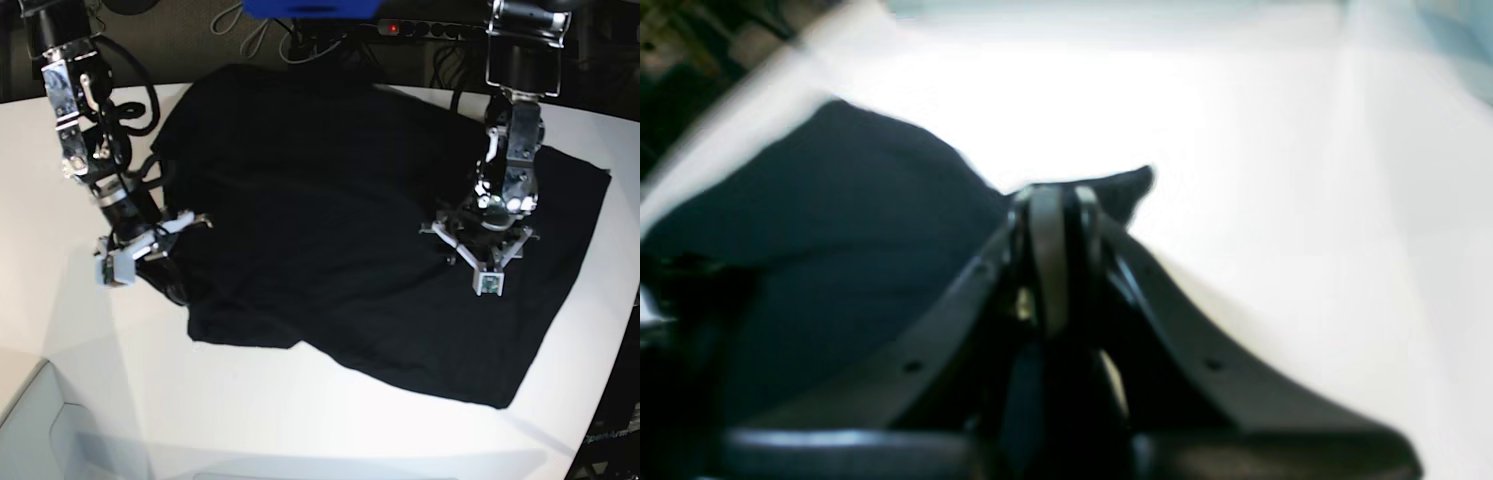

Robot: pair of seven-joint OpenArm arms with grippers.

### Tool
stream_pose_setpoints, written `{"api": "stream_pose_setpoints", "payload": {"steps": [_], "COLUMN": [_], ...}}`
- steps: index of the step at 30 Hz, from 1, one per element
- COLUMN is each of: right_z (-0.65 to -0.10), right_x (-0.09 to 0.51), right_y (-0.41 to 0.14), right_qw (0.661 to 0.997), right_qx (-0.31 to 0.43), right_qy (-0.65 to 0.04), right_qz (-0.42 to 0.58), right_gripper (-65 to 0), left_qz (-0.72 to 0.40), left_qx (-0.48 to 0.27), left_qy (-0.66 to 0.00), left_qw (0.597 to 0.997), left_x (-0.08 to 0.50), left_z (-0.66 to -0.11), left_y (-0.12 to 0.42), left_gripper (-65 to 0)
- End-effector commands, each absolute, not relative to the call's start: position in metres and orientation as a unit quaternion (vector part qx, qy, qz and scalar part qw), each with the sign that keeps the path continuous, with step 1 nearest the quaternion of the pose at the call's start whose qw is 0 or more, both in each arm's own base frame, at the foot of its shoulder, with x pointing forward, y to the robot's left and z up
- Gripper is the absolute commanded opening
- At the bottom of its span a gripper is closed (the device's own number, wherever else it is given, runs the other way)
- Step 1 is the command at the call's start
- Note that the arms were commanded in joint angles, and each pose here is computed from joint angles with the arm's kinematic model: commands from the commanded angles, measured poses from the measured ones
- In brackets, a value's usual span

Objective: Layout the t-shirt on the table in an organized manner, then fold the t-shirt properly
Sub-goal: 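Drag the held edge with the right gripper toward the collar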

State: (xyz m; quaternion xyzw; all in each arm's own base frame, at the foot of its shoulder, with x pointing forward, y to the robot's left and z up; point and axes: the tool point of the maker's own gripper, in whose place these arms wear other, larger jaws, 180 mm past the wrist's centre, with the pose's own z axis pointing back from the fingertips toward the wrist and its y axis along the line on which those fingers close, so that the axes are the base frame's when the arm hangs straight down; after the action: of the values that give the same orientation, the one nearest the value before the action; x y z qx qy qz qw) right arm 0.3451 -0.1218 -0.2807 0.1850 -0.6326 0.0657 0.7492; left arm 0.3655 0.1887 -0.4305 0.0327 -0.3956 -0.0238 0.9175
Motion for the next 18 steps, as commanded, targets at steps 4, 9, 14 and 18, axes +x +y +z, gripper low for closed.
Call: {"api": "stream_pose_setpoints", "payload": {"steps": [4,9,14,18], "right_z": [-0.267,-0.312,-0.352,-0.372], "right_x": [0.317,0.260,0.231,0.220], "right_y": [-0.057,0.019,0.045,0.047], "right_qw": [0.724,0.749,0.772,0.795], "right_qx": [0.265,0.347,0.366,0.357], "right_qy": [-0.627,-0.539,-0.478,-0.434], "right_qz": [0.109,0.168,0.203,0.228], "right_gripper": [-65.0,-65.0,-65.0,-62.7], "left_qz": [-0.025,-0.025,-0.026,-0.026], "left_qx": [0.046,0.046,0.047,0.047], "left_qy": [-0.371,-0.371,-0.372,-0.374], "left_qw": [0.927,0.927,0.927,0.926], "left_x": [0.357,0.357,0.359,0.360], "left_z": [-0.438,-0.438,-0.437,-0.436], "left_y": [0.197,0.197,0.198,0.198], "left_gripper": [-28.8,-28.8,-28.8,-28.8]}}
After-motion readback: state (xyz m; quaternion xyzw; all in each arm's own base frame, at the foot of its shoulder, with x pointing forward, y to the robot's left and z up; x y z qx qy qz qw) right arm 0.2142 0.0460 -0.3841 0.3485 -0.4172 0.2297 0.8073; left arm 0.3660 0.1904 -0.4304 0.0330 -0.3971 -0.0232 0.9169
